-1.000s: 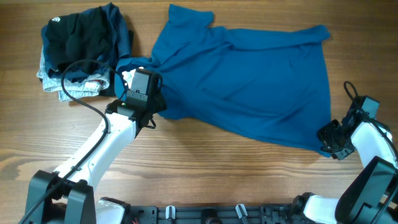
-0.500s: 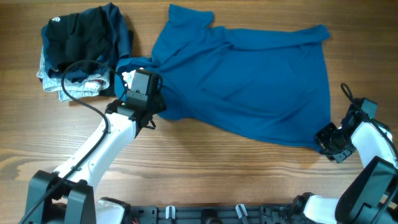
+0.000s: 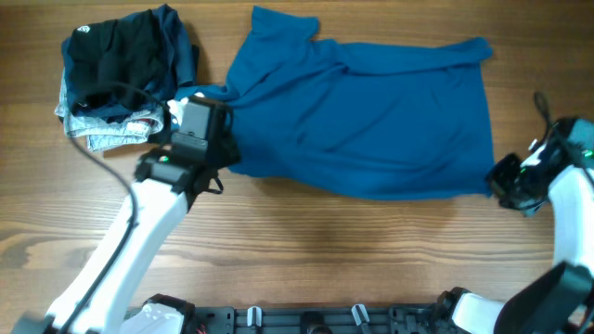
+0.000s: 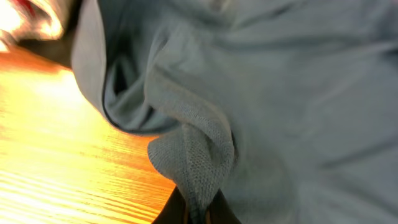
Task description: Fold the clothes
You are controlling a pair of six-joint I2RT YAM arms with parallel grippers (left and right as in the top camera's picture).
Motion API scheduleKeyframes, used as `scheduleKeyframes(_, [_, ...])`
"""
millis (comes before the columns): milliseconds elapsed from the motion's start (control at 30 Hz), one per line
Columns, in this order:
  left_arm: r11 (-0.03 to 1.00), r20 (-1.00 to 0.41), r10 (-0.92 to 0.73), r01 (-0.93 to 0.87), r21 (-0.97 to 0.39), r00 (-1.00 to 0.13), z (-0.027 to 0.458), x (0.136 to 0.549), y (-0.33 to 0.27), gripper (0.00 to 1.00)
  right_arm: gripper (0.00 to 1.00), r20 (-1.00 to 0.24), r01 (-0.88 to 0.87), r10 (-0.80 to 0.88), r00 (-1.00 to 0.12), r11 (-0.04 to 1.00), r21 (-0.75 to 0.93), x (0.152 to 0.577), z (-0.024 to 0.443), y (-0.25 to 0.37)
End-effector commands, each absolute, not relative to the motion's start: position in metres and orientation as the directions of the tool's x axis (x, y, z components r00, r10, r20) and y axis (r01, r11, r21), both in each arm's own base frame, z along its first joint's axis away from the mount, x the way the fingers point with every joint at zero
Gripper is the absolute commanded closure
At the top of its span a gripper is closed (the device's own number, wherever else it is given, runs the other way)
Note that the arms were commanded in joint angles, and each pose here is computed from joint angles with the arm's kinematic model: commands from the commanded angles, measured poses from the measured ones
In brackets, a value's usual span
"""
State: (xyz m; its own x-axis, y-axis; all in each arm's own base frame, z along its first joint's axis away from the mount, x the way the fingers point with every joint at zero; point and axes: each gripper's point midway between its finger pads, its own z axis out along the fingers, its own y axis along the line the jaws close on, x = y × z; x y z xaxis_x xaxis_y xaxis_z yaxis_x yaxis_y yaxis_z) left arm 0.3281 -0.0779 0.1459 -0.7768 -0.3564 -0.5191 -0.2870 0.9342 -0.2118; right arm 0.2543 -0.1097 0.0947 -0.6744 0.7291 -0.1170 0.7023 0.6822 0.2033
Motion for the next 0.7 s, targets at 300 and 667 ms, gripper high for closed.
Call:
scheduleKeyframes(300, [0.92,-0.622,-0.389,-0.257,-0.294,-0.68,0.29,0.275,-0.057,0.96,0.96,-0.373,0.515,0.585,-0.72,0.811,0.278,0.241,0.244,-0.089])
scheduleKeyframes(667, [0.905,-0.596,-0.411,-0.229,-0.359,-0.69,0.314,0.232,-0.056,0.96,0.96,-0.449,0.522,0.583,-0.677,0.811,0.265,0.207,0.29,-0.084])
